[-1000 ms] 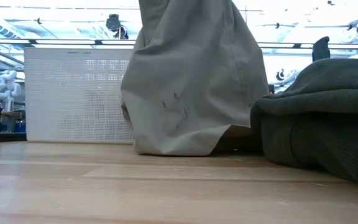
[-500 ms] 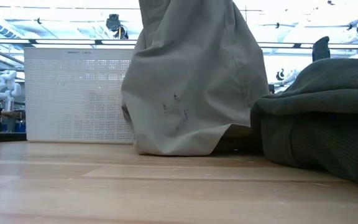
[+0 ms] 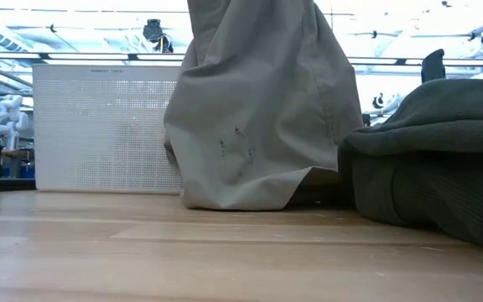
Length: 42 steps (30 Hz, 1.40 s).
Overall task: Sort clothes
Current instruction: Put the brown shorts into the white laundry bin
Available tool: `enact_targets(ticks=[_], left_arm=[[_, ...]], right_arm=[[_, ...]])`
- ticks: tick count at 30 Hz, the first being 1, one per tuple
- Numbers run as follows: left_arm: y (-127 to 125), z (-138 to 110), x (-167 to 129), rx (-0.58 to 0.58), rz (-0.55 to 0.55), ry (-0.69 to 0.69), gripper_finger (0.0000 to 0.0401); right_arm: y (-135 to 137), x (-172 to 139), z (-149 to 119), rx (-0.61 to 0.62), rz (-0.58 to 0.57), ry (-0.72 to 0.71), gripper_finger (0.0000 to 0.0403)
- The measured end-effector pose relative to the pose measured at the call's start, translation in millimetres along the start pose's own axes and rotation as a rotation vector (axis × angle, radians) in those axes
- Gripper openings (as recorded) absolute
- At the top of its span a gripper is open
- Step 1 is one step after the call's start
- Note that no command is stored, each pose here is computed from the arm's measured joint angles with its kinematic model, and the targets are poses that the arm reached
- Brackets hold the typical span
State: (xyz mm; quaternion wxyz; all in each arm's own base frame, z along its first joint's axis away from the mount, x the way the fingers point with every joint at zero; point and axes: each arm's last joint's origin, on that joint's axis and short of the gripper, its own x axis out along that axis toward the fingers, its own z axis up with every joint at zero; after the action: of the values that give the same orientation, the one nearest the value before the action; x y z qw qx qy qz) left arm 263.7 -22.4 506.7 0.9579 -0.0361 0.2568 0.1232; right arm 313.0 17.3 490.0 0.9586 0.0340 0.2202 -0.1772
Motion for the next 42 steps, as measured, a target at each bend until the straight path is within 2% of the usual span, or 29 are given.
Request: enact_targets(ticks=[12, 18, 21, 26, 27, 30, 33, 36, 40, 42], left_arm=[[-3.7, -19.9, 27.0, 0.036, 0.104, 0.228, 0.0294], [-2.2, -26.2, 26.5, 0.059, 0.121, 0.295, 0.0282], [-0.9, -29.8, 24.8, 0.073, 0.129, 0.334, 0.0225], [0.1, -31.4, 23.1, 0.081, 0.135, 0.351, 0.0047], [0.6, -31.2, 22.3, 0.085, 0.142, 0.346, 0.0026], [4.7, -29.0, 14.9, 0.112, 0.211, 0.304, 0.0020], [12.6, -24.2, -4.0, 0.116, 0.282, 0.231, 0.0014], [22.4, -13.3, -32.1, 0.115, 0.350, 0.100, 0.0010], [28.6, 4.8, -68.5, 0.093, 0.313, -0.125, 0.0010], [25.9, 6.9, -84.5, 0.073, 0.200, -0.188, 0.0010]], right_arm=[[0.0, 0.0, -0.2, -0.001, 0.000, 0.002, 0.0009], [0.3, -0.1, -0.4, -0.002, 0.006, 0.004, 0.0008], [0.9, 0.0, -0.5, -0.002, 0.023, 0.008, 0.0007], [8.9, 14.2, 4.9, -0.028, 0.054, -0.051, 0.0004], [12.0, 18.7, 7.3, -0.037, 0.085, -0.077, 0.0004], [18.6, 31.4, 15.2, -0.088, 0.116, -0.170, 0.0004], [16.4, 37.1, 21.1, -0.168, 0.072, -0.232, 0.0004], [11.7, 40.7, 32.3, -0.278, 0.033, -0.344, 0.0004], [12.5, 33.7, 50.5, -0.377, 0.013, -0.551, 0.0004], [15.4, 27.1, 53.4, -0.352, 0.092, -0.599, 0.0004]])
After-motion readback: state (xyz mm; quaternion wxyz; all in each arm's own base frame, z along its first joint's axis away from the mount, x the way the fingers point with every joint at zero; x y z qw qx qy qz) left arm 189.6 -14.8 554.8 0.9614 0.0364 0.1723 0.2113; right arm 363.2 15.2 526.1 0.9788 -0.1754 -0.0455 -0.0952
